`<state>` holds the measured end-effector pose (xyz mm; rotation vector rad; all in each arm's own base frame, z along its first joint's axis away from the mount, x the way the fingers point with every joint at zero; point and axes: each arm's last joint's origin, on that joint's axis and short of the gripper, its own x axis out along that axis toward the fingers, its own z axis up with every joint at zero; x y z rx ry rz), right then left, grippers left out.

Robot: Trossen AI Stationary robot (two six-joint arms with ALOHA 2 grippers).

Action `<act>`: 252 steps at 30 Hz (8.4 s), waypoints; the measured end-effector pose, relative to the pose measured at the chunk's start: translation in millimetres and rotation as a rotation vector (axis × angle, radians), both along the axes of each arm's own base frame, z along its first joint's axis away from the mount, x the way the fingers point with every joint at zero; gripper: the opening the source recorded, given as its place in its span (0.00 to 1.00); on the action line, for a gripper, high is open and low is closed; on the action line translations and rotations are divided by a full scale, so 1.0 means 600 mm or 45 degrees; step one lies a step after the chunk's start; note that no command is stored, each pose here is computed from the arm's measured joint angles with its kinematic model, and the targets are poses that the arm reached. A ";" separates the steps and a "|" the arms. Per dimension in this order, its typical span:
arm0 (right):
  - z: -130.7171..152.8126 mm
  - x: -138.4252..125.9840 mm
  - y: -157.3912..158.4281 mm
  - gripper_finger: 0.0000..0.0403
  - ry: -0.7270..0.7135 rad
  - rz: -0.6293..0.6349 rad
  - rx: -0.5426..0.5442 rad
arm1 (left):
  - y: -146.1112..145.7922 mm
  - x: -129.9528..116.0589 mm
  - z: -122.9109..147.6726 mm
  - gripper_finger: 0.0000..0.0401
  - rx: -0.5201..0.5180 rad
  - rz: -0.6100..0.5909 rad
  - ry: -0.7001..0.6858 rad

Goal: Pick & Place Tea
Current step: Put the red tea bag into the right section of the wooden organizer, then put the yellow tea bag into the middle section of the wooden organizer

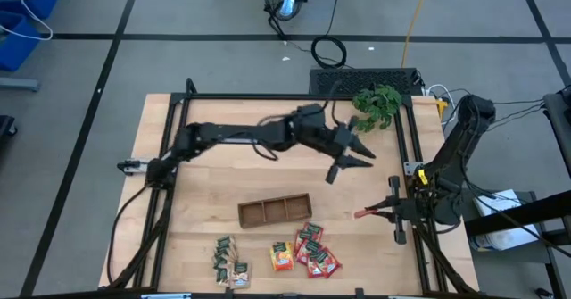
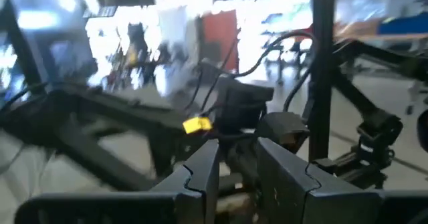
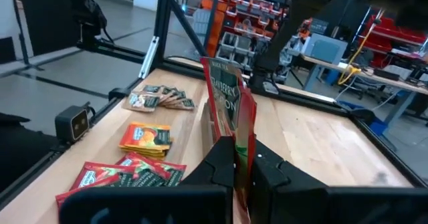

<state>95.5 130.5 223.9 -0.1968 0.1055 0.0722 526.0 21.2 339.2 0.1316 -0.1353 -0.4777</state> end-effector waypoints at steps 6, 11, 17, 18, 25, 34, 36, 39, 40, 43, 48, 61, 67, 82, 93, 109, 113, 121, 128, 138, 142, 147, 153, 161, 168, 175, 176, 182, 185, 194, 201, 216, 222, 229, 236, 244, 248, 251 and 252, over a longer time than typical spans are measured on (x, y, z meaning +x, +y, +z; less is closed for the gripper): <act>-0.022 -0.011 0.002 0.01 -0.021 0.052 0.043 | 0.003 0.011 -0.023 0.26 0.086 -0.146 -0.121; -0.041 -0.017 -0.002 0.01 -0.043 0.066 0.066 | 0.036 0.005 -0.016 0.22 0.124 -0.067 -0.283; -0.056 -0.019 -0.007 0.01 -0.062 0.065 0.083 | 0.101 -0.039 -0.065 0.04 -0.023 -0.080 -0.556; -0.056 -0.019 -0.007 0.01 -0.066 0.066 0.079 | 0.108 -0.048 -0.083 0.02 -0.054 -0.085 -0.568; -0.049 -0.019 -0.008 0.01 -0.098 0.052 0.104 | 0.103 -0.117 -0.172 0.05 -0.218 -0.114 -0.525; -0.050 -0.001 -0.022 0.01 -0.104 -0.100 0.098 | 0.033 -0.335 -0.133 0.04 -0.003 0.359 -0.291; -0.051 0.008 -0.027 0.01 -0.101 -0.117 0.091 | 0.024 -0.375 -0.131 0.04 0.030 0.482 -0.228; -0.053 0.029 -0.038 0.01 -0.094 -0.138 0.106 | 0.011 -0.404 -0.157 0.02 0.036 0.501 -0.091; -0.054 0.038 -0.042 0.01 -0.093 -0.141 0.122 | 0.003 -0.411 -0.166 0.01 0.034 0.481 -0.051; -0.057 0.065 -0.052 0.01 -0.104 -0.118 0.172 | -0.020 -0.434 -0.179 0.02 0.043 0.473 0.018; -0.067 0.110 -0.073 0.01 -0.147 -0.142 0.190 | -0.058 -0.453 -0.213 0.08 0.122 0.542 0.163; -0.074 0.268 -0.078 0.01 -0.078 -0.097 0.096 | -0.118 -0.454 -0.212 0.26 0.102 0.593 0.184; -0.080 0.306 -0.085 0.01 -0.087 -0.144 0.051 | -0.150 -0.440 -0.208 0.43 0.188 0.508 0.175; -0.069 0.332 -0.087 0.01 -0.082 -0.100 0.025 | -0.199 -0.380 -0.202 0.48 0.281 0.581 0.244; -0.068 0.334 -0.087 0.01 -0.081 -0.110 0.012 | -0.181 -0.374 -0.201 0.38 0.242 0.678 0.265; -0.082 0.327 -0.086 0.10 0.083 -0.104 -0.038 | -0.167 -0.372 -0.211 0.01 0.274 0.685 0.332; -0.075 0.314 -0.085 0.21 0.167 -0.162 -0.071 | -0.166 -0.373 -0.213 0.01 0.246 0.695 0.363; 0.006 0.308 -0.080 0.38 0.246 -0.238 -0.094 | -0.160 -0.372 -0.217 0.01 0.199 0.737 0.403; 0.062 0.359 -0.064 0.39 0.506 -0.265 -0.237 | -0.159 -0.372 -0.217 0.00 0.193 0.774 0.402; 0.085 0.427 -0.089 0.39 0.761 -0.199 -0.225 | -0.159 -0.373 -0.219 0.00 0.207 0.769 0.417; 0.063 0.441 -0.099 0.38 0.835 -0.206 -0.227 | -0.159 -0.374 -0.221 0.00 0.219 0.768 0.435; 0.058 0.443 -0.104 0.27 0.857 -0.196 -0.269 | -0.159 -0.374 -0.223 0.00 0.225 0.768 0.444; 0.068 0.439 -0.100 0.03 0.841 -0.086 -0.212 | -0.159 -0.374 -0.223 0.00 0.227 0.761 0.449; 0.065 0.440 -0.097 0.00 0.856 -0.024 -0.166 | -0.161 -0.373 -0.222 0.01 0.221 0.709 0.442; 0.059 0.425 -0.100 0.00 0.972 -0.029 -0.155 | -0.177 -0.380 -0.219 0.16 0.270 0.658 0.453; 0.060 0.426 -0.093 0.00 0.964 0.044 -0.065 | -0.199 -0.405 -0.203 0.41 0.296 0.670 0.479; 0.058 0.427 -0.091 0.00 0.940 0.042 -0.053 | -0.202 -0.409 -0.201 0.44 0.300 0.671 0.482; 0.022 0.418 -0.078 0.00 0.928 0.035 0.013 | -0.226 -0.432 -0.208 0.54 0.343 0.626 0.590; -0.001 0.414 -0.078 0.00 0.909 0.020 0.058 | -0.241 -0.442 -0.214 0.56 0.383 0.584 0.623; -0.037 0.405 -0.086 0.00 0.865 -0.044 0.102 | -0.256 -0.452 -0.214 0.57 0.438 0.631 0.595; -0.056 0.399 -0.092 0.00 0.852 -0.061 0.124 | -0.256 -0.452 -0.215 0.57 0.445 0.638 0.594; -0.088 0.384 -0.099 0.00 0.815 -0.062 0.137 | -0.255 -0.452 -0.215 0.57 0.449 0.641 0.595; -0.089 0.384 -0.099 0.05 0.817 -0.061 0.136 | -0.255 -0.453 -0.217 0.57 0.459 0.641 0.605; -0.088 0.385 -0.102 0.25 0.797 -0.122 0.091 | -0.255 -0.453 -0.218 0.57 0.457 0.642 0.613; -0.077 0.387 -0.103 0.44 0.732 -0.129 0.056 | -0.254 -0.454 -0.219 0.57 0.465 0.642 0.620; 0.013 0.355 -0.107 0.50 0.517 -0.143 -0.054 | -0.257 -0.456 -0.220 0.57 0.478 0.617 0.628; 0.050 0.322 -0.086 0.49 0.498 -0.006 0.019 | -0.262 -0.459 -0.221 0.57 0.488 0.595 0.636; 0.043 0.311 -0.058 0.47 0.579 0.082 0.140 | -0.266 -0.462 -0.223 0.57 0.499 0.583 0.641; 0.035 0.310 -0.046 0.46 0.612 0.117 0.159 | -0.267 -0.463 -0.223 0.57 0.501 0.578 0.641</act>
